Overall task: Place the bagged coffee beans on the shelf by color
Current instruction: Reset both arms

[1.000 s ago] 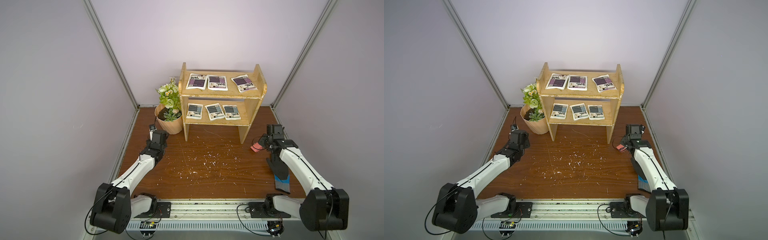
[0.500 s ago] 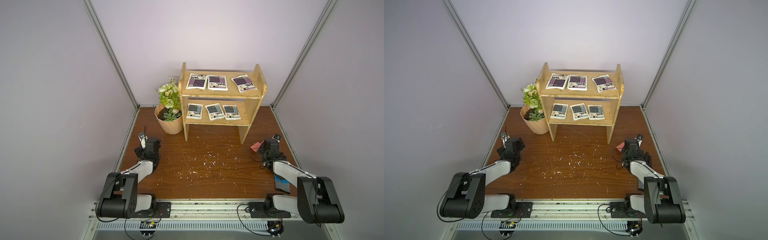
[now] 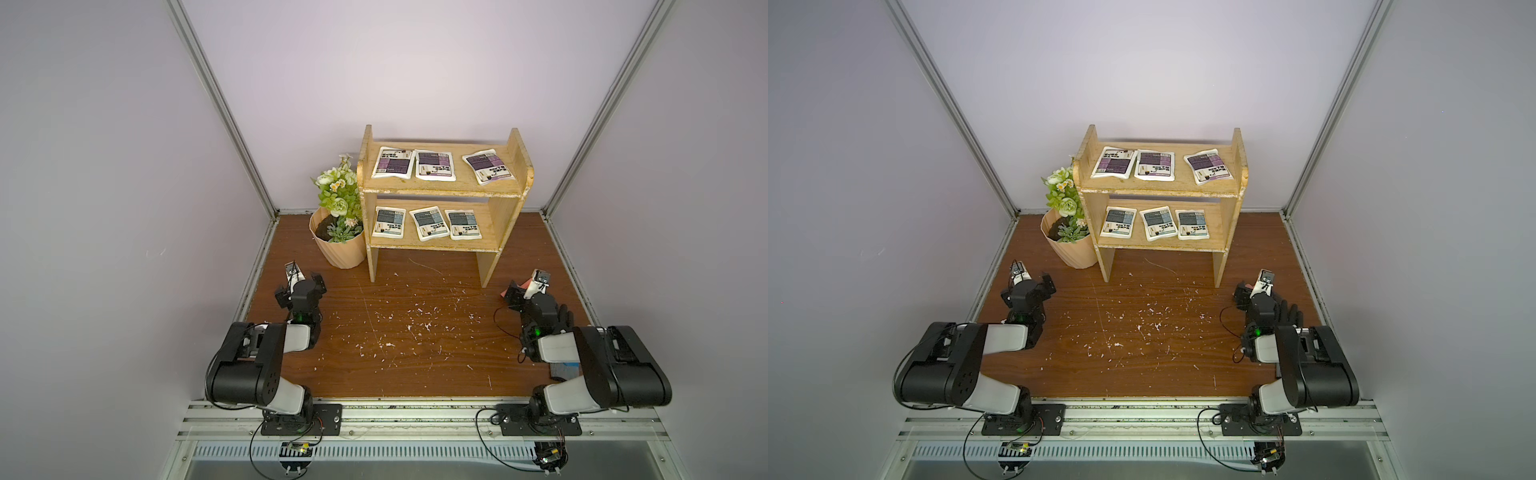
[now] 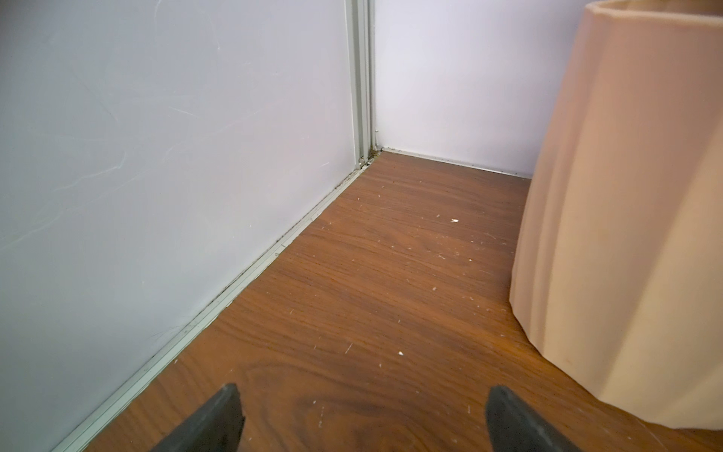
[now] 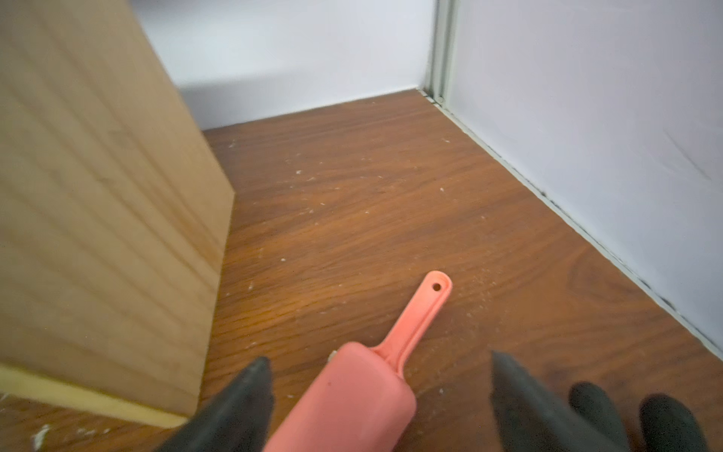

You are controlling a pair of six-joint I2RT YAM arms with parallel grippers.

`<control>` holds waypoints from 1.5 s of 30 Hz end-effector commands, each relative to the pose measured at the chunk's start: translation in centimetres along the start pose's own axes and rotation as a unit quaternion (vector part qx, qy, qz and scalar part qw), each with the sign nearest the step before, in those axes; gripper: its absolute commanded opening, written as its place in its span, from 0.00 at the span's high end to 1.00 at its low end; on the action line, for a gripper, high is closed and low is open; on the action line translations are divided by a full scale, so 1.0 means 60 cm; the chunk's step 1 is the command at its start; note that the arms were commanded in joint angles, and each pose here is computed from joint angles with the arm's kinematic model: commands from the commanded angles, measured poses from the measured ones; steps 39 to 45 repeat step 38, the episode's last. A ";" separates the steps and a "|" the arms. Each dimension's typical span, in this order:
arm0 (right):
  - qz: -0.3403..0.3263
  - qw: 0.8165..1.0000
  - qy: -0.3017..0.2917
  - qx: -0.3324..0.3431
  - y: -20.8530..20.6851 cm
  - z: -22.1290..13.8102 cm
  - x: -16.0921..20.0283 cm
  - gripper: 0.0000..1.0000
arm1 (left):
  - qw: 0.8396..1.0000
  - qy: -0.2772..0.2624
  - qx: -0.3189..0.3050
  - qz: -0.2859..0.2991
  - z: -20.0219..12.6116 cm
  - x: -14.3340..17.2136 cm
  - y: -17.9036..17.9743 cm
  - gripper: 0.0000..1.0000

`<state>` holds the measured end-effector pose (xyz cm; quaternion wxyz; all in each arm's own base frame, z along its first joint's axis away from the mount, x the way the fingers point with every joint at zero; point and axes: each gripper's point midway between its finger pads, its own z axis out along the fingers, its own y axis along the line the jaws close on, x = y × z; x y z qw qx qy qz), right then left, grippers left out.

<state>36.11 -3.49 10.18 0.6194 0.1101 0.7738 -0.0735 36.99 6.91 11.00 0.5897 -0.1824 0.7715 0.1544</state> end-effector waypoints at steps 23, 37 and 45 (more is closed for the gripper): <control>-0.025 0.997 -0.043 -0.053 0.037 -0.003 -0.036 0.00 | 0.988 -0.101 0.113 0.037 -0.053 -0.023 -0.048 0.01; -0.025 0.997 -0.043 -0.052 0.037 -0.003 -0.036 0.00 | 0.986 -0.086 0.141 0.034 -0.044 -0.017 -0.057 0.01; -0.024 0.997 -0.043 -0.052 0.037 -0.003 -0.036 0.01 | 0.985 -0.089 0.141 0.034 -0.045 -0.018 -0.056 0.01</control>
